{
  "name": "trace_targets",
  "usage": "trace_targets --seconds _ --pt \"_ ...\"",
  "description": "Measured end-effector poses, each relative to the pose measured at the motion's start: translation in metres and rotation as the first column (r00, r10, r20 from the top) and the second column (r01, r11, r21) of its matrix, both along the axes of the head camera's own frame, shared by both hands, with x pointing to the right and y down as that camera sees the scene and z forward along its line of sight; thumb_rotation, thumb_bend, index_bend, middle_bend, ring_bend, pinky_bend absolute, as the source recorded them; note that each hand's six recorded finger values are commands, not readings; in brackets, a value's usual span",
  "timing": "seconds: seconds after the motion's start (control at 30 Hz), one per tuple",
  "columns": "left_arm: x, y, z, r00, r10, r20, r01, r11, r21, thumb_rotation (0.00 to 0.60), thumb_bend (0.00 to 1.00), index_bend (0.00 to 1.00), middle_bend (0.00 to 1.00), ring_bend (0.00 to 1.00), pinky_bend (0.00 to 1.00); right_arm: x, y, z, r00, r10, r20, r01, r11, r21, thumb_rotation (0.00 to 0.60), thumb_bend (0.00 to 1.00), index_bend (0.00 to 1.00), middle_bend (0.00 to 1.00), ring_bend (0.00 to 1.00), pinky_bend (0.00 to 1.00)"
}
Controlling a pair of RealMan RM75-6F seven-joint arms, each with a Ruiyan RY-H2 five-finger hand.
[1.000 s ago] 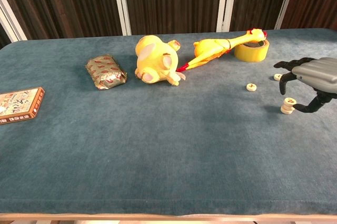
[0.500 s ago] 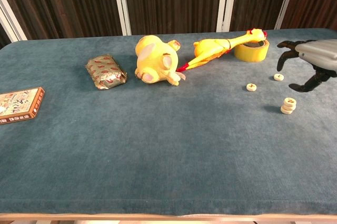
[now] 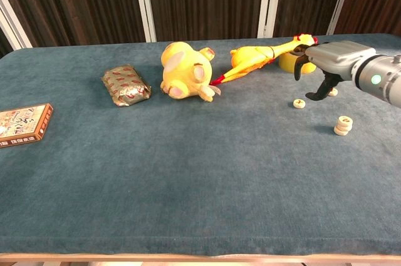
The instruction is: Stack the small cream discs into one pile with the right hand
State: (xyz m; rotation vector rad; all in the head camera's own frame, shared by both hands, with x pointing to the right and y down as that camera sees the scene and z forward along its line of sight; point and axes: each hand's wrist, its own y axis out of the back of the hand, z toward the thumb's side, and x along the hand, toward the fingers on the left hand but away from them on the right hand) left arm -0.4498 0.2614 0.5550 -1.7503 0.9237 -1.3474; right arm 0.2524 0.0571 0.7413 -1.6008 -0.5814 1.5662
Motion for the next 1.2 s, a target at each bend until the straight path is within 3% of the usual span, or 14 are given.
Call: trace_targets --seconds 0.27,0.63,1.2 --pt "-0.002 0.000 -0.001 1.000 -0.006 0.001 0.006 1.000 -0.002 0.600 0.46 0.00 0.00 0.00 0.05 -0.007 -0.005 0.021 0.997 -0.012 -0.077 0.010 0.999 -0.033 0.600 0.43 0.51 0.10 0.00 0.00" --pt "-0.003 -0.001 0.001 1.000 -0.010 0.008 0.010 1.000 -0.004 0.600 0.47 0.00 0.00 0.00 0.05 -0.012 -0.003 0.042 0.993 -0.039 -0.113 0.031 0.997 -0.066 0.600 0.44 0.54 0.10 0.00 0.00" --pt "-0.004 -0.002 0.000 1.000 -0.012 0.003 0.012 1.000 0.002 0.600 0.46 0.00 0.00 0.00 0.05 -0.006 -0.005 0.045 0.993 -0.024 -0.117 0.016 0.998 -0.067 0.600 0.46 0.60 0.11 0.00 0.00"
